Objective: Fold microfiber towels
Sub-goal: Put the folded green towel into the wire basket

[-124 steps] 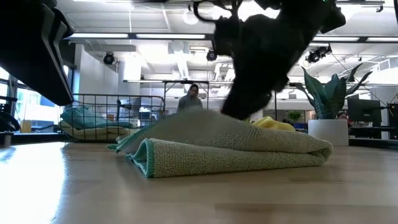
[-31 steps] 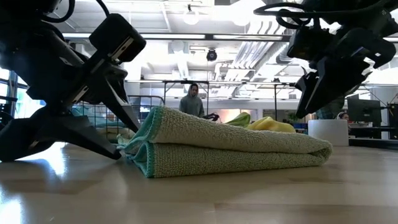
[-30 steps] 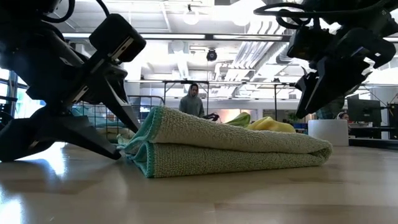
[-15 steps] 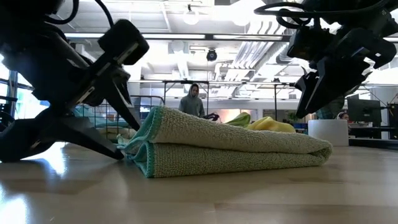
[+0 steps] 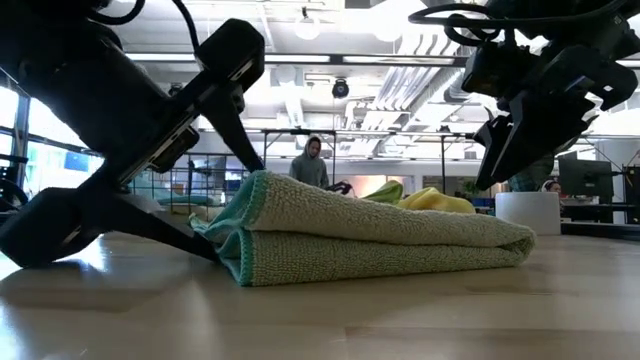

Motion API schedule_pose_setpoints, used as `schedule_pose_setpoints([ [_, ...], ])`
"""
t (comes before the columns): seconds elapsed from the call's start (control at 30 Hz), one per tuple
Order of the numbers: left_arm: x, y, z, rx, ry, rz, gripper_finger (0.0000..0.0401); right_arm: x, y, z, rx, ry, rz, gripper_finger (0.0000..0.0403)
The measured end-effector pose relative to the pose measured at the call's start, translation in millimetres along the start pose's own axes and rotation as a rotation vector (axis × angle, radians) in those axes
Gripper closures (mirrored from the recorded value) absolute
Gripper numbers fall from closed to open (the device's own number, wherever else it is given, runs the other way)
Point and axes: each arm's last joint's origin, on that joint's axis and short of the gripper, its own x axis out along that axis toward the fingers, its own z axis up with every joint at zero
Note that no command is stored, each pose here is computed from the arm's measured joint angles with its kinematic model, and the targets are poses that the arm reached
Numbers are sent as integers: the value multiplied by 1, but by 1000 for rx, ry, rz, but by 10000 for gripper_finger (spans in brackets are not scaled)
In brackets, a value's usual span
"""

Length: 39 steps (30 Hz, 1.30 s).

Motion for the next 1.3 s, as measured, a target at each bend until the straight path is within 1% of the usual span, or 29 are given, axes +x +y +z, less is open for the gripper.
schedule_pose_setpoints([
  [0.1,7,-2,3,27,-29,0,148,0,0,0,0,0,0,221],
  [0.37,18,-9,8,59,-71,3,182,0,0,0,0,0,0,221],
  [0.53,23,-14,14,27,-128,-18,187,0,0,0,0,0,0,221],
  [0.67,25,-16,18,19,-127,-11,195,0,0,0,0,0,0,221],
  [0.73,25,-15,18,25,-117,-6,211,0,0,0,0,0,0,221],
  [0.8,26,-16,17,43,-101,0,237,0,0,0,0,0,0,221],
  [0.9,26,-16,17,72,-82,3,292,0,0,0,0,0,0,221],
  [1.03,26,-17,16,126,-63,-1,374,0,0,0,0,0,0,221],
  [1.07,26,-17,16,140,-62,-2,387,0,0,0,0,0,0,221],
  [1.1,26,-17,16,151,-61,-1,392,0,0,0,0,0,0,221],
  [1.17,24,-19,16,179,-51,-6,387,0,0,0,0,0,0,221],
  [1.23,23,-22,15,224,-39,-22,385,0,0,0,0,0,0,221],
  [1.3,19,-26,16,284,-40,-45,392,0,0,0,0,0,0,221],
])
